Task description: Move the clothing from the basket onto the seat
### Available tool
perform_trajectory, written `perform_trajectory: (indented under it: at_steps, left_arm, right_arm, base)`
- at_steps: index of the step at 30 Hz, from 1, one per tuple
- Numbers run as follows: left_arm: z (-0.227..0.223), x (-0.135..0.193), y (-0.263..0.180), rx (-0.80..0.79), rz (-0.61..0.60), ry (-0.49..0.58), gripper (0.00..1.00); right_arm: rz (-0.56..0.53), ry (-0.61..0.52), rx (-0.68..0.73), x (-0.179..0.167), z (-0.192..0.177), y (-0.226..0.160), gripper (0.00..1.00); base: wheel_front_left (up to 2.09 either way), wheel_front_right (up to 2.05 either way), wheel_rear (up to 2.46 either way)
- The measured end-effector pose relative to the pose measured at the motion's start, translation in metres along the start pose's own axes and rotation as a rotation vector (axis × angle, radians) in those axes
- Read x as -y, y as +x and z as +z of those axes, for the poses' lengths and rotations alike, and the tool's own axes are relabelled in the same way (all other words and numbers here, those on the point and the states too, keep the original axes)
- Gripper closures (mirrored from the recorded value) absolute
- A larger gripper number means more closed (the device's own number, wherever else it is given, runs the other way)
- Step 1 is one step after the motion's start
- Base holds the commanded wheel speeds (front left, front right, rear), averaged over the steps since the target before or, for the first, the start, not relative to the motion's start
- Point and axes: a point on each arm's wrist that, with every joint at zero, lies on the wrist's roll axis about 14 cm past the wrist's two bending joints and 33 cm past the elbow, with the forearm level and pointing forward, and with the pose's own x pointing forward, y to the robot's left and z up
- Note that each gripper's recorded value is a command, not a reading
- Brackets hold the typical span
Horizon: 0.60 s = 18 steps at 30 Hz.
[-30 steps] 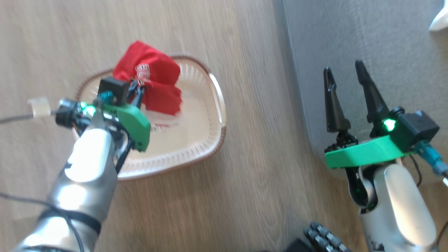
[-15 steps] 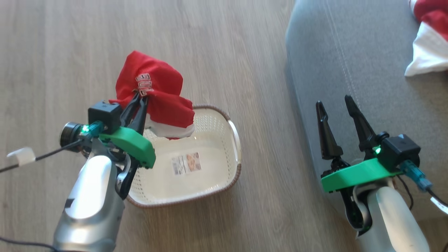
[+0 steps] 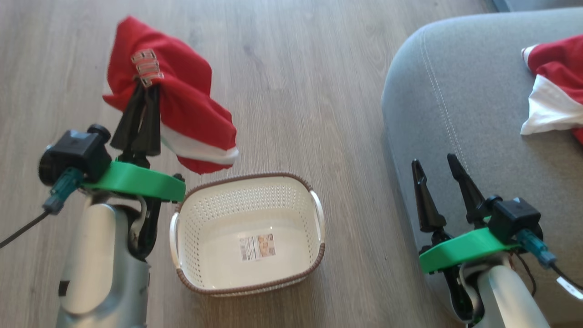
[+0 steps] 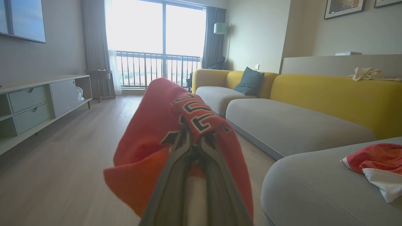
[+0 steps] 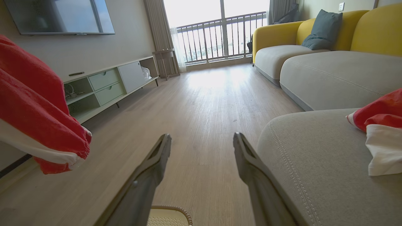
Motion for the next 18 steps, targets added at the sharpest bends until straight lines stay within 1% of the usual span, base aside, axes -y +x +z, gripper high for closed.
perform_trajectory:
  at_steps: [3, 6, 10, 18]
  left_arm:
    - [0.031, 0.009, 0.001, 0.087, -0.024, -0.013, 1.00]
    - [0.046, 0.026, -0.002, 0.130, -0.072, -0.021, 1.00]
    - [0.043, 0.051, -0.013, 0.118, -0.141, -0.030, 1.00]
    - [0.016, 0.096, -0.037, 0.028, -0.270, -0.063, 1.00]
  right_arm:
    - [0.007, 0.002, 0.002, -0.003, 0.001, -0.004, 0.00]
    - [0.013, 0.005, 0.009, -0.006, 0.004, -0.005, 0.00]
    - [0.020, 0.011, 0.010, -0.008, 0.004, -0.005, 0.00]
    - [0.021, 0.013, -0.003, -0.009, 0.000, -0.010, 0.00]
  base:
    - [0.00, 0.00, 0.00]
    - [0.00, 0.00, 0.00]
    - [0.00, 0.00, 0.00]
    - [0.00, 0.00, 0.00]
